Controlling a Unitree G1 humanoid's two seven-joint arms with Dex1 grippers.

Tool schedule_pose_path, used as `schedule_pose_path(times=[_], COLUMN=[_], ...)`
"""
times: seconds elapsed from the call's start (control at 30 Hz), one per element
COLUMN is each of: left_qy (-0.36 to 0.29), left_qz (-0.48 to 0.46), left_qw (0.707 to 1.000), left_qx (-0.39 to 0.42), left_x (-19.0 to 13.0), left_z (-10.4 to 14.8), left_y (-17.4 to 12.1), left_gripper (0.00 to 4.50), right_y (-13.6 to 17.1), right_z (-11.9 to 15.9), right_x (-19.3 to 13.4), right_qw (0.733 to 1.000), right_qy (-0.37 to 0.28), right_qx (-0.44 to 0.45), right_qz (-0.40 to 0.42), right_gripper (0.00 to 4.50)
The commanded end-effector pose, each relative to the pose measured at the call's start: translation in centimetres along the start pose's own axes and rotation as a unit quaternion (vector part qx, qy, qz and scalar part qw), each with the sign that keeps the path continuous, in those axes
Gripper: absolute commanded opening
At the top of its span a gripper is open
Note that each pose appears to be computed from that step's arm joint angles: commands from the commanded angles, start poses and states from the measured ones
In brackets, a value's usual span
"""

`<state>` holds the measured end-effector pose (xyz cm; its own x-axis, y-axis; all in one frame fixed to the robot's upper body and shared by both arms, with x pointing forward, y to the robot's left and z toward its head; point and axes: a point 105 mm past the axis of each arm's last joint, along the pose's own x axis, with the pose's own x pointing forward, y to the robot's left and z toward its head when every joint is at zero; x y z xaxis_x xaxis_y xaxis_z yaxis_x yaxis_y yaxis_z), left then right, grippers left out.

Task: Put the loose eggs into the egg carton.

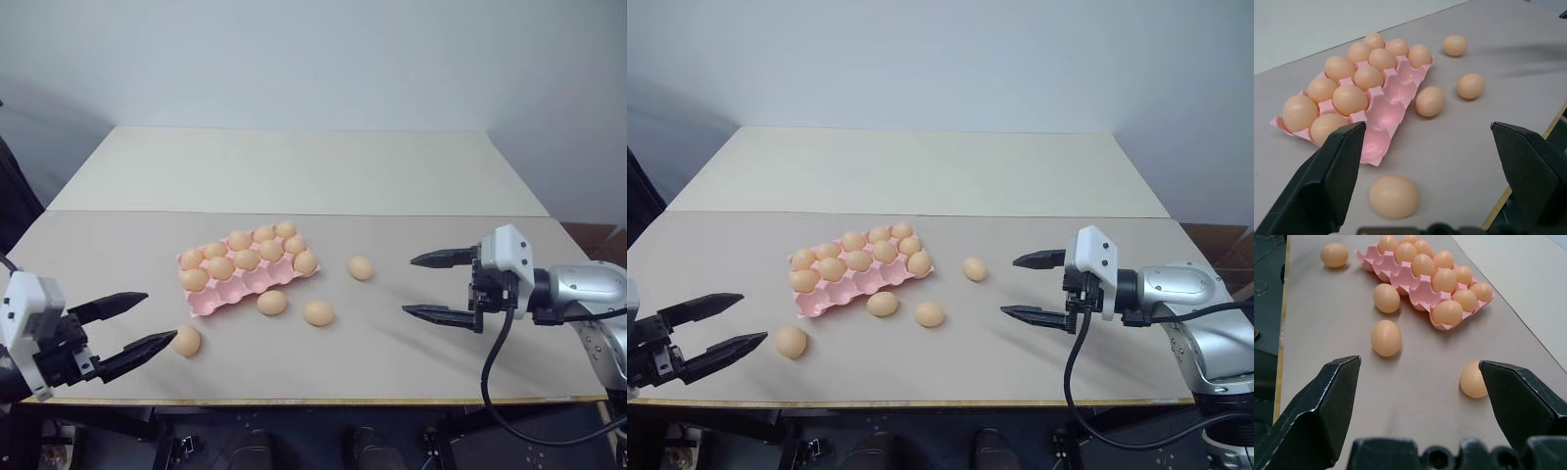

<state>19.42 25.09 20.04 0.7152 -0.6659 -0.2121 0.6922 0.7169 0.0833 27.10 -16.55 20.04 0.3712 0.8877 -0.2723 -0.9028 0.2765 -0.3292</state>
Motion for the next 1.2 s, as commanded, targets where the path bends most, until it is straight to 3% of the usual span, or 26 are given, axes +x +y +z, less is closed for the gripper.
schedule_pose_path(times=[0.03, 0.33, 0.67, 1.2], left_qy=[-0.014, 0.005, -0.019, -0.029], left_qz=[0.001, 0.002, -0.007, -0.038], left_qw=[1.0, 1.0, 1.0, 0.999], left_qx=[0.004, 0.021, 0.015, 0.024], left_x=[0.0, -0.1, 0.8, 2.0], left_z=[0.8, 0.9, 1.3, 1.7], left_y=[0.0, 0.1, -0.4, -0.1], left_gripper=[4.46, 4.46, 4.46, 4.46], right_y=[-0.3, -0.2, -2.2, -6.7], right_z=[1.1, 0.9, 0.3, -3.7], right_x=[-0.4, -0.4, 0.4, 10.1], right_qw=[1.0, 1.0, 0.998, 0.981], right_qy=[-0.011, -0.01, 0.044, 0.147], right_qx=[-0.027, -0.023, -0.035, 0.007], right_qz=[-0.007, -0.005, -0.031, -0.123], right_gripper=[4.5, 4.5, 4.5, 4.5])
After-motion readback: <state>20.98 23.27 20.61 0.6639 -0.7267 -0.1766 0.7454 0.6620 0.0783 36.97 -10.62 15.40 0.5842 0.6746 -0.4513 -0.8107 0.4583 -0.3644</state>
